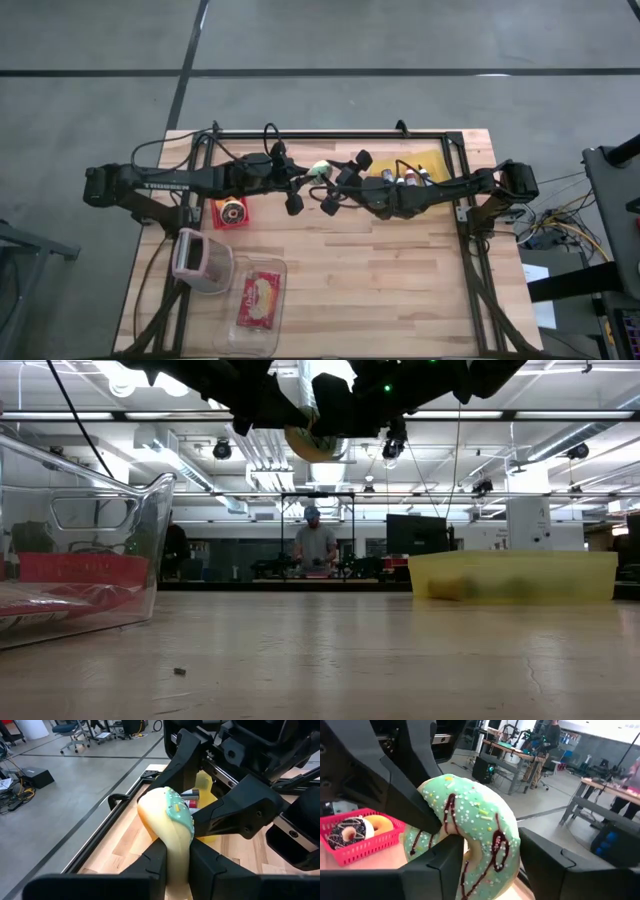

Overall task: Pick & Place Food Item
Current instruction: Put the green donut into the red bin

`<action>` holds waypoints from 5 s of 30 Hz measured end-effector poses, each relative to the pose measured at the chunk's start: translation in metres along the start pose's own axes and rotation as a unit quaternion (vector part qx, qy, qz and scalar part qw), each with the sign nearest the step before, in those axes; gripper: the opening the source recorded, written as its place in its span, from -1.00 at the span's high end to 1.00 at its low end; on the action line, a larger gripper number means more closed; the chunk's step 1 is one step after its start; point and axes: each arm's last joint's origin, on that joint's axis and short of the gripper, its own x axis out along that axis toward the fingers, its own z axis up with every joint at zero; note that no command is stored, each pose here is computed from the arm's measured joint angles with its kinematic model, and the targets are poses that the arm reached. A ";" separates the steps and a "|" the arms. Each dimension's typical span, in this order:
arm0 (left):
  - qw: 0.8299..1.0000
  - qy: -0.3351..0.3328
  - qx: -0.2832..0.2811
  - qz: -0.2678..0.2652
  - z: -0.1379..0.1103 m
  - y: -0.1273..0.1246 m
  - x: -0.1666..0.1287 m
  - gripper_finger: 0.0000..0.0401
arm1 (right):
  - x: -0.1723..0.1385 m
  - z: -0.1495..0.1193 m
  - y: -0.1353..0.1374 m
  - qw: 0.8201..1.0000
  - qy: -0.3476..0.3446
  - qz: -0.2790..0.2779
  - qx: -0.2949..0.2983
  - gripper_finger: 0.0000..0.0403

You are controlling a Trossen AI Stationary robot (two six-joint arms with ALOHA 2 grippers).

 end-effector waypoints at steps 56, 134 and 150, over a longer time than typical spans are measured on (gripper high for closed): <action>1.000 0.014 0.016 -0.002 -0.003 0.000 -0.001 0.71 | -0.111 0.009 -0.043 0.982 0.173 0.058 0.041 -0.08; 0.774 0.459 -0.215 0.380 -0.080 0.025 -0.098 0.71 | -0.147 -0.016 -0.083 0.989 0.072 0.073 0.108 -0.08; 0.791 0.448 -0.187 0.371 -0.081 0.025 -0.094 0.71 | -0.147 -0.016 -0.083 0.989 0.072 0.073 0.108 -0.08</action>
